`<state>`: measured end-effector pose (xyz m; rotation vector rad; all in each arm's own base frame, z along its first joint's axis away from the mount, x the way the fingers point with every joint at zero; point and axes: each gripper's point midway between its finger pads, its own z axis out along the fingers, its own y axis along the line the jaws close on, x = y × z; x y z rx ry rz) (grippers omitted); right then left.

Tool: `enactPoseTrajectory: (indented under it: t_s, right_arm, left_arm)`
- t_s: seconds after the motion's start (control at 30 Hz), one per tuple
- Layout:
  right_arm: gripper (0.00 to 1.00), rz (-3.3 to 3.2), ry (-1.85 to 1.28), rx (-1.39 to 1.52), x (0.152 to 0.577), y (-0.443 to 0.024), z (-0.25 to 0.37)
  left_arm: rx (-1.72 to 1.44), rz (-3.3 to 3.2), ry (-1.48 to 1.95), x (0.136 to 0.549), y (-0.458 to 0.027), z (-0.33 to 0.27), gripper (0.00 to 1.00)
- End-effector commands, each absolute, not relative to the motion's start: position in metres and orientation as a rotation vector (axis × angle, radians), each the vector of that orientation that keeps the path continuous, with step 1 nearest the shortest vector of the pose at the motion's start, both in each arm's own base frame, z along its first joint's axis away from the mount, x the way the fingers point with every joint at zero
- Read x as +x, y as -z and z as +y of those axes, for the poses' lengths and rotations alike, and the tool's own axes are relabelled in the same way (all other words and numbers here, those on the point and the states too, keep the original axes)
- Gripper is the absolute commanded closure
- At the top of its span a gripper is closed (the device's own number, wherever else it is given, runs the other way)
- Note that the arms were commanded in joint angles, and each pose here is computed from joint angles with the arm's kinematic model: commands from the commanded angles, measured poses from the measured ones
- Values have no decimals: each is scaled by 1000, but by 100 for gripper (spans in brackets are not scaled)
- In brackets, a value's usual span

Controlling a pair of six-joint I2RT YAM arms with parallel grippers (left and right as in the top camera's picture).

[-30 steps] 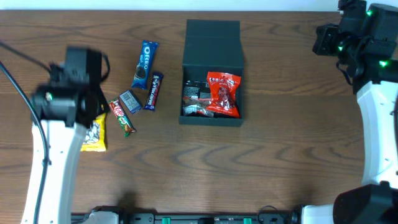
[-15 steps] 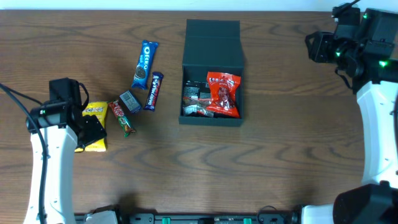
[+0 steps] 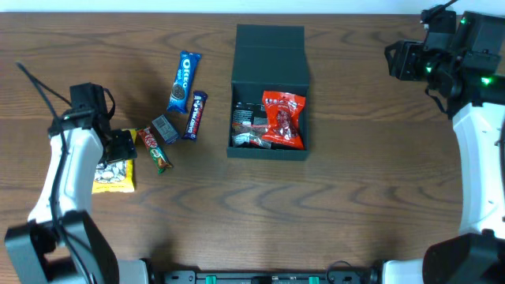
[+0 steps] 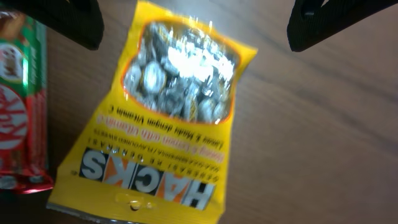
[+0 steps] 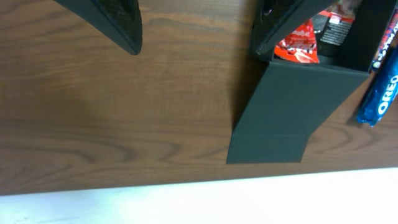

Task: Pack container
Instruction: 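Grasp the yellow Hacks candy bag with the left gripper, then carry the yellow Hacks bag right and lower it into the box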

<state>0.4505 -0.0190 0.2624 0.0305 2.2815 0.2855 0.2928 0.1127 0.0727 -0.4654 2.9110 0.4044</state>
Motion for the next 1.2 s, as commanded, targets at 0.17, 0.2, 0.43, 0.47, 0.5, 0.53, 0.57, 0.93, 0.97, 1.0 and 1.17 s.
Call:
enactPoseTrajectory:
  t_s: [0.17, 0.2, 0.43, 0.47, 0.5, 0.53, 0.57, 0.93, 0.97, 1.0, 1.17]
  right_arm:
    - [42, 2282, -284, 17, 449, -265, -18]
    - [42, 2282, -284, 17, 449, -265, -18]
    - [42, 2281, -289, 27, 449, -266, -18]
    - [42, 2281, -290, 29, 449, -266, -18]
    - [42, 2280, -290, 29, 449, -266, -18]
    - [43, 2279, -289, 29, 450, -266, -19]
    - [43, 2278, -289, 29, 450, -266, -19]
    - [43, 2263, -290, 34, 452, -269, -19]
    - [44, 2263, -290, 34, 452, -269, -19]
    - [43, 2263, -290, 34, 452, -269, -19]
    - [43, 2259, -289, 33, 453, -270, -19]
  left_arm:
    - [-345, 3036, -367, 298, -26, 110, 5]
    - [-348, 3045, -366, 298, -22, 111, 5]
    - [-396, 3092, -339, 295, 3, 118, 4]
    - [-402, 3096, -334, 294, 4, 119, 3]
    - [-411, 3096, -328, 294, 5, 120, 0]
    - [-419, 3094, -317, 294, 5, 121, 8]
    - [-420, 3093, -304, 294, 6, 120, 11]
    - [-420, 3091, -264, 295, 6, 117, 73]
    - [-420, 3095, -264, 295, 6, 117, 76]
    - [-420, 3097, -264, 294, 6, 117, 83]
    - [-460, 3079, -269, 301, -11, 120, 94]
